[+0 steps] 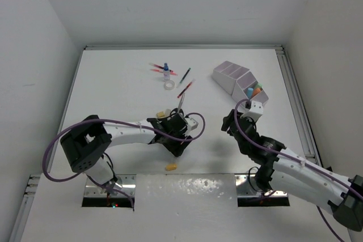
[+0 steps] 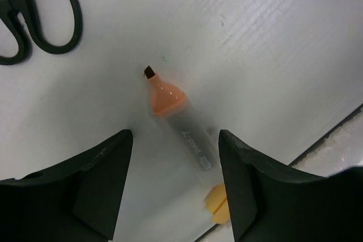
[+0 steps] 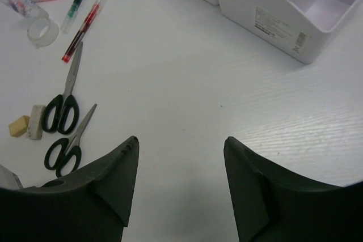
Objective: Sort the stationery into containers
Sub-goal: Pick up the pen from the center of the board.
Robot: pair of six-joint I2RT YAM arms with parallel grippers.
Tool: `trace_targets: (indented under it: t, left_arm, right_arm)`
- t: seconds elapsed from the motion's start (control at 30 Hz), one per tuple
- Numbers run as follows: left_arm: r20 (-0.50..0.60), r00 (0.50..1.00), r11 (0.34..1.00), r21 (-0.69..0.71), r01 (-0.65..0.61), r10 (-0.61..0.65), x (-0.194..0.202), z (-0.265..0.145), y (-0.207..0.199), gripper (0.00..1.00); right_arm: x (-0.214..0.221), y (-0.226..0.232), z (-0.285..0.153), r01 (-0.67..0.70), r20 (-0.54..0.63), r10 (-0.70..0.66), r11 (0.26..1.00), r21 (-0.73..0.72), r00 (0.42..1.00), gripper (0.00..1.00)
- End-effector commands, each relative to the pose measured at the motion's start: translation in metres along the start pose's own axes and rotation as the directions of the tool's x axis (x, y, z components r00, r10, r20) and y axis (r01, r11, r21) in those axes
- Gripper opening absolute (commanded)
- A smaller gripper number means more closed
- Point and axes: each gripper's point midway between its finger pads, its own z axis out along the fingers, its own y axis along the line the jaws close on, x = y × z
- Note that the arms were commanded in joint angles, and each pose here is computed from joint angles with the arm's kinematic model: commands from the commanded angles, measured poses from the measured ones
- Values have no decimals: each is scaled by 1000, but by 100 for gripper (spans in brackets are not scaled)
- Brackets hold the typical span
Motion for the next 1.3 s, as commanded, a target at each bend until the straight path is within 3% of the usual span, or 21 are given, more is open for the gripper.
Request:
trace_targets:
  t: [0.0, 0.23, 0.37, 0.53, 0.73, 0.8, 0.87, 0.9, 0.97, 1.13, 1.27]
  left_arm:
    - [-14, 1000, 998, -63, 13, -14, 2, 8, 4, 59]
    - [-93, 994, 995, -85, 47, -55, 22, 13, 3, 31]
    - [-93, 994, 996, -80, 44, -51, 18, 6, -2, 30]
    - [-179, 982, 991, -131, 36, -59, 36, -3, 6, 37]
    - [-197, 979, 990, -140, 32, -59, 37, 5, 6, 35]
    - [-176, 983, 989, -147, 32, -58, 31, 9, 9, 34]
    - [-156, 986, 989, -142, 28, -50, 22, 10, 9, 26]
    - [-146, 989, 990, -139, 10, -31, 19, 12, 8, 13]
    - [-141, 990, 991, -133, 4, -23, 16, 13, 7, 0]
    - [-113, 994, 991, -136, -15, 0, 2, -1, 5, 0]
    - [22, 1000, 980, -200, 10, -5, -37, -41, 22, 0]
  right_arm:
    - [-4, -18, -6, -21, 57, 17, 997, 73, 998, 60]
    - [-11, -26, -13, -25, 85, 17, 995, 94, 996, 60]
    - [-18, -30, -14, -12, 107, 1, 994, 110, 994, 60]
    - [-22, -30, -16, -11, 117, -3, 993, 113, 993, 60]
    - [-25, -32, -16, -11, 129, -5, 993, 120, 992, 60]
    - [-27, -32, -17, -10, 130, -6, 993, 119, 991, 60]
    - [-26, -32, -17, 1, 124, -15, 993, 119, 992, 60]
    - [-25, -33, -18, 7, 121, -22, 993, 122, 992, 59]
    - [-23, -32, -17, 13, 109, -26, 993, 118, 994, 57]
    - [-11, -24, -16, 19, 42, -23, 995, 103, 999, 55]
    - [2, -14, -20, -174, -15, 177, 975, 140, 984, 50]
